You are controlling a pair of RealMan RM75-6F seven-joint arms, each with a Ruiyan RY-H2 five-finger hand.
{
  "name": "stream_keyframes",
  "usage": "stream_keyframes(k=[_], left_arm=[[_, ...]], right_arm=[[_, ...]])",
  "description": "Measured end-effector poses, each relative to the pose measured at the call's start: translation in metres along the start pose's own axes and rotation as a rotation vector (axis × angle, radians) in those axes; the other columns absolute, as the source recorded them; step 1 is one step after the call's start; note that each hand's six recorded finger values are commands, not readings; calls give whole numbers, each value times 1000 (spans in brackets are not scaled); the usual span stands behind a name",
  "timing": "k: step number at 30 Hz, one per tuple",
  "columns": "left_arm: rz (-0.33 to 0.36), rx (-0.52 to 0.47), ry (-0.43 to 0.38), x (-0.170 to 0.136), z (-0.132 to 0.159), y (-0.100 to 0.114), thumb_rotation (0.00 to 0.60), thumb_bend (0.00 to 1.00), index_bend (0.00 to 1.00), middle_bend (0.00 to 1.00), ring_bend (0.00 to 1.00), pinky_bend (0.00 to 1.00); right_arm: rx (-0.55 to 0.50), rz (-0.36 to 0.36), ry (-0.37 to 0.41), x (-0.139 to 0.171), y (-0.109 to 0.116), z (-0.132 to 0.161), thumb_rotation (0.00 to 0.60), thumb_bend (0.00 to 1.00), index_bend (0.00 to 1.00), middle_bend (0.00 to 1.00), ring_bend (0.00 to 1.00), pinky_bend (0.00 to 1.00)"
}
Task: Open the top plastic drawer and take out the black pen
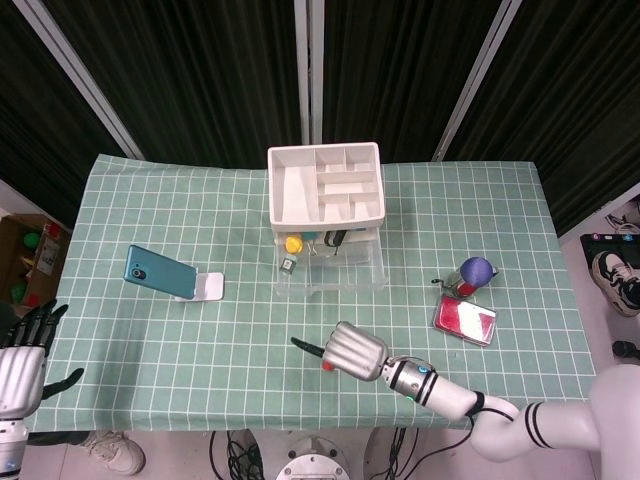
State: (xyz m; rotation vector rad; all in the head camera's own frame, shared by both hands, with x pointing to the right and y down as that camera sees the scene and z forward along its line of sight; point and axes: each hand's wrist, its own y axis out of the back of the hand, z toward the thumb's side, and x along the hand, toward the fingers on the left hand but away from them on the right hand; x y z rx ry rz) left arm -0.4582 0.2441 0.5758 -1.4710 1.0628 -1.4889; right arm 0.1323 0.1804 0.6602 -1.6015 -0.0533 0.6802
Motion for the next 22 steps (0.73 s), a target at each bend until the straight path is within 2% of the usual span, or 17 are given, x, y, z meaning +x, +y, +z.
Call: stream_keyframes(k=[4,7,9,10,11,12,13,15,18,22], left_arm=[[-3,2,-9,3,1,-4,600,0,118,74,85,196],[2,-6,-13,6,3,-5,600,0,118,73,85,196],[5,-6,-17,7,4,-5,600,0,118,73,86,196],[6,-5,-20,8,5,-5,600,0,118,73,85,196],[7,-5,-23,8,6,-6,600,0,118,73,85,196],[7,-5,-26,8,7,-6,600,0,118,73,85,196],[6,-3,-29,8,8,-6,600,0,118,73,86,196],[4,2,-34,8,9,-6,600,0,118,73,85,196],[3,7,-42,6,13,-7,600,0,118,73,85,195],[3,4,-44,2,16,-7,600,0,118,73,85,194]], right_arm=[[-38,-77,-158,35,22,-34,600,247,25,726,699,854],[-70,-122,-328,78,33,-65,600,247,37,551,509,690],[-99,-137,-460,117,35,-85,600,247,29,381,312,487],[-115,-137,-516,135,34,-92,600,247,22,325,245,409],[-142,-130,-586,158,32,-98,600,247,8,228,127,265],[-166,-119,-633,175,29,-102,600,246,0,147,53,143],[-193,-104,-674,190,25,-105,600,247,0,87,17,70],[-260,-56,-757,220,16,-110,600,247,0,9,0,0],[-353,3,-841,254,3,-114,600,246,0,0,0,0],[-422,39,-915,290,-11,-113,600,248,0,0,0,0]])
